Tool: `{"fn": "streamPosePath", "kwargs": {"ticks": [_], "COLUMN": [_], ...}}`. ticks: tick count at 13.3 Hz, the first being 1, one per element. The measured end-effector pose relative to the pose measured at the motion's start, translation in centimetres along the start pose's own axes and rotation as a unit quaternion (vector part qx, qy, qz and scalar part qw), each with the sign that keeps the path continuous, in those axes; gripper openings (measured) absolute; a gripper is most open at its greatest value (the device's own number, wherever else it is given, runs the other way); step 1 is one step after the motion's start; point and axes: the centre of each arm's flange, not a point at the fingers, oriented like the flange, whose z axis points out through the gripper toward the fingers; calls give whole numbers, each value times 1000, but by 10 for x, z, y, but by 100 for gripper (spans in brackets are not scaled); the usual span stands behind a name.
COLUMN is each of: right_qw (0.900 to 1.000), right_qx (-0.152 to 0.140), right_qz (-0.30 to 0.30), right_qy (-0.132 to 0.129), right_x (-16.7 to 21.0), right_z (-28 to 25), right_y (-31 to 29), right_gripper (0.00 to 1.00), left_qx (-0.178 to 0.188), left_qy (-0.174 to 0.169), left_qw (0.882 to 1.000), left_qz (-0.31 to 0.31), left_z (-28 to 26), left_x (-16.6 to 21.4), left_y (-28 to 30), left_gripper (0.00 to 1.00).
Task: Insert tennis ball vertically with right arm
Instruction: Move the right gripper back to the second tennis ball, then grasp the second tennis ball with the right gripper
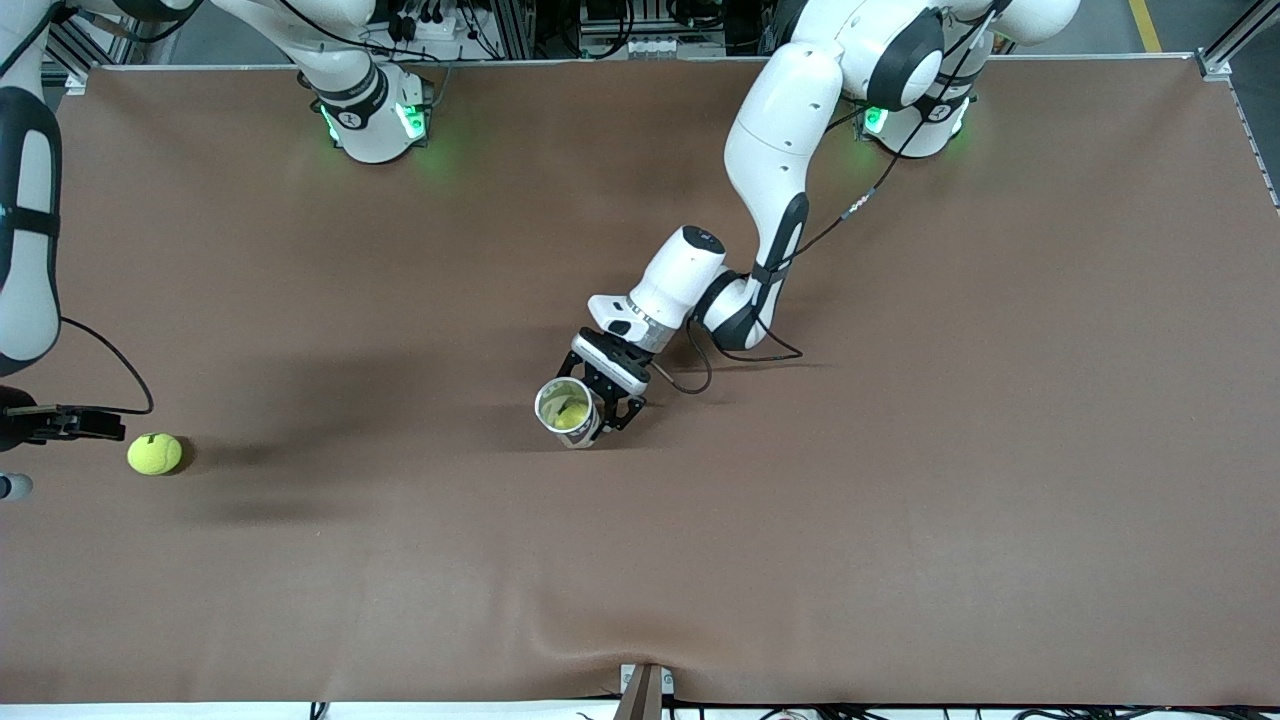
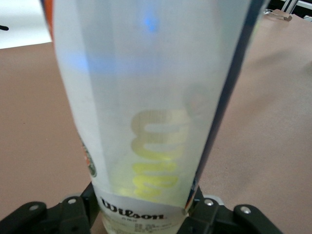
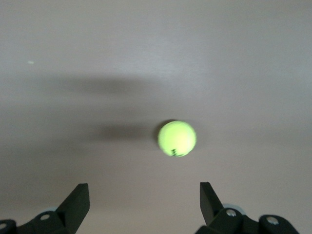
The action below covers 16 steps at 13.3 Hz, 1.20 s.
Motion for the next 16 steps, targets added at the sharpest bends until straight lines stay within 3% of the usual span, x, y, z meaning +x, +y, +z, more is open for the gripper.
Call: {"fn": "streamPosePath", "kwargs": {"ticks": [4, 9, 13, 16], "right_qw": [999, 998, 998, 998], "right_qx": [-11, -18, 20, 26], "right_qz": [-33, -28, 2, 2], "right_qy": [23, 47, 63, 66], "right_x": [-14, -33, -38, -38], "right_z": [56, 127, 161, 167], "right_y": [39, 51, 39, 37], "right_gripper": [100, 100, 100, 100], "left_qx": [0, 0, 0, 0], "left_qy": [0, 0, 0, 0], "left_qw": [1000, 1000, 1000, 1000], "left_qz": [0, 0, 0, 0], "left_z": [0, 0, 0, 0], "left_x": [0, 0, 0, 0], "left_y": [0, 0, 0, 0], "left_gripper": [72, 72, 72, 72]}}
